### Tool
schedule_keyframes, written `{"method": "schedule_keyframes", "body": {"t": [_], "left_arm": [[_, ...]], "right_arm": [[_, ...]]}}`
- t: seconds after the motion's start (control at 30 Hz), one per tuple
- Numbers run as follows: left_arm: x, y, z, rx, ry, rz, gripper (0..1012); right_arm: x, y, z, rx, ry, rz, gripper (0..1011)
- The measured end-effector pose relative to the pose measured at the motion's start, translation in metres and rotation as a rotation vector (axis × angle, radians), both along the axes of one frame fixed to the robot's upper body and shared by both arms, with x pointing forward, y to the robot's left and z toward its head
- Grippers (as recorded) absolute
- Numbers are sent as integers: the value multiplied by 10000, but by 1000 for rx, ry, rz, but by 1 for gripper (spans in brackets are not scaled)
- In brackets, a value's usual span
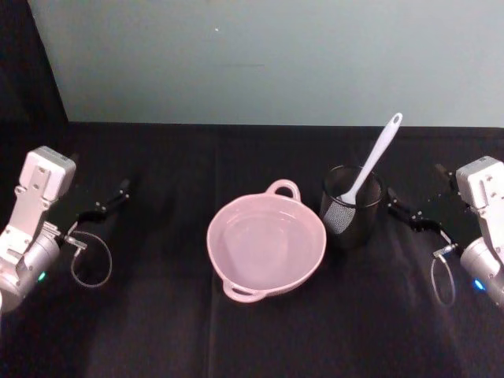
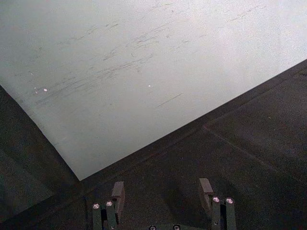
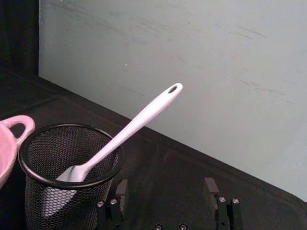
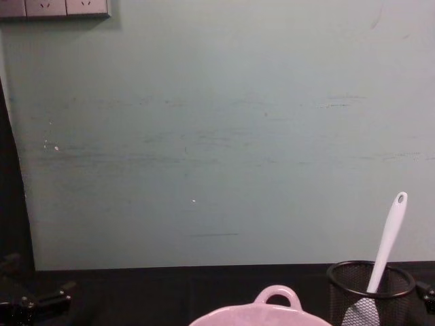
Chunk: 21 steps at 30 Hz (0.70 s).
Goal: Use the one hand to pick up the spoon and stir the clear water in the bowl.
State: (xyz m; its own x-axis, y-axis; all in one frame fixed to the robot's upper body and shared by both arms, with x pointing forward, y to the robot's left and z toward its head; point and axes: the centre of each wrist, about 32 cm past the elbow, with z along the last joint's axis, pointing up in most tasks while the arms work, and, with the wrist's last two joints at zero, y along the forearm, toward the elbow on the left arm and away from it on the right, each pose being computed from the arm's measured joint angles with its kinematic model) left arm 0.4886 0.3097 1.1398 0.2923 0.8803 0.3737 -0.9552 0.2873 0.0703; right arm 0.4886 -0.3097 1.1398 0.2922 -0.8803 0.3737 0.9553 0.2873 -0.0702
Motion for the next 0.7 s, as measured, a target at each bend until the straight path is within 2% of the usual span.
{"method": "schedule_keyframes", "body": {"t": [0.7], "left_arm": [[0,0,0,0,0,0,1011]], "right_arm": [[0,0,0,0,0,0,1003]]}}
